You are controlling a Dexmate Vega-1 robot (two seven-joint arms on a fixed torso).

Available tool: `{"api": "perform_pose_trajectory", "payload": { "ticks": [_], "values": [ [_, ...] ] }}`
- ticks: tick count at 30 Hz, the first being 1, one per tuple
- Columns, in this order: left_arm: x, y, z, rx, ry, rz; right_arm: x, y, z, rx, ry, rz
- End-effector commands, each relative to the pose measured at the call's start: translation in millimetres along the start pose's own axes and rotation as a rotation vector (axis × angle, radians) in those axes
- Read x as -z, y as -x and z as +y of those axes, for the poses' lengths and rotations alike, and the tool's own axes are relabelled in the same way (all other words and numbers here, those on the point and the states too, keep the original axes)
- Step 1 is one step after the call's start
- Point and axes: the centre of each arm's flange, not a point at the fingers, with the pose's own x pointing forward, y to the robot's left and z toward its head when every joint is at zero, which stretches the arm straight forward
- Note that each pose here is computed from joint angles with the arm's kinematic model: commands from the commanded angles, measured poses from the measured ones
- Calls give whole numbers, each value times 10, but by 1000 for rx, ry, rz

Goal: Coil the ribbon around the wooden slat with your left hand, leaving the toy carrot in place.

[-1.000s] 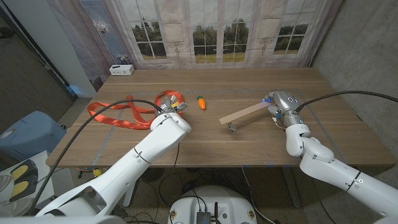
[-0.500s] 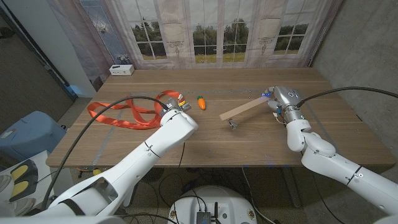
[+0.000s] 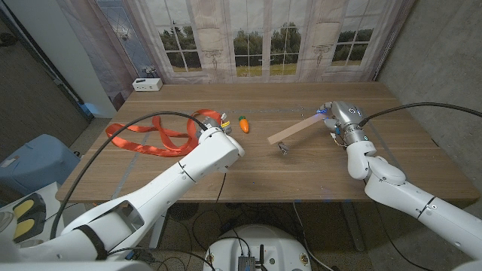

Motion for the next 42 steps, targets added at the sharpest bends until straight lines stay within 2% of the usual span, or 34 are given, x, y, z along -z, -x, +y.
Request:
{"api": "perform_pose_trajectory", "payload": {
  "ticks": [1, 6, 18, 27, 32, 37, 40, 42],
  "values": [
    [16, -19, -63, 61, -35, 15, -7, -79, 2, 1, -4, 1],
    [50, -38, -82, 58, -48, 20, -39, -113, 1, -2, 0, -3],
    [118, -107, -100, -49, -80, 34, -77, -126, 8, -8, 5, -1],
    [135, -113, -34, -236, -103, 39, -102, -124, -7, -8, 13, -1],
    [143, -107, 25, -302, -122, 24, -125, -128, -24, -4, 13, -4],
    [126, -40, 123, -408, -134, 18, -157, -129, -23, -4, 6, -9],
    [110, -8, 201, -414, -211, 56, -176, -130, -18, -3, -1, -13],
    [106, 6, 253, -421, -227, 53, -183, -129, -16, 0, -5, -13]
  ]
}}
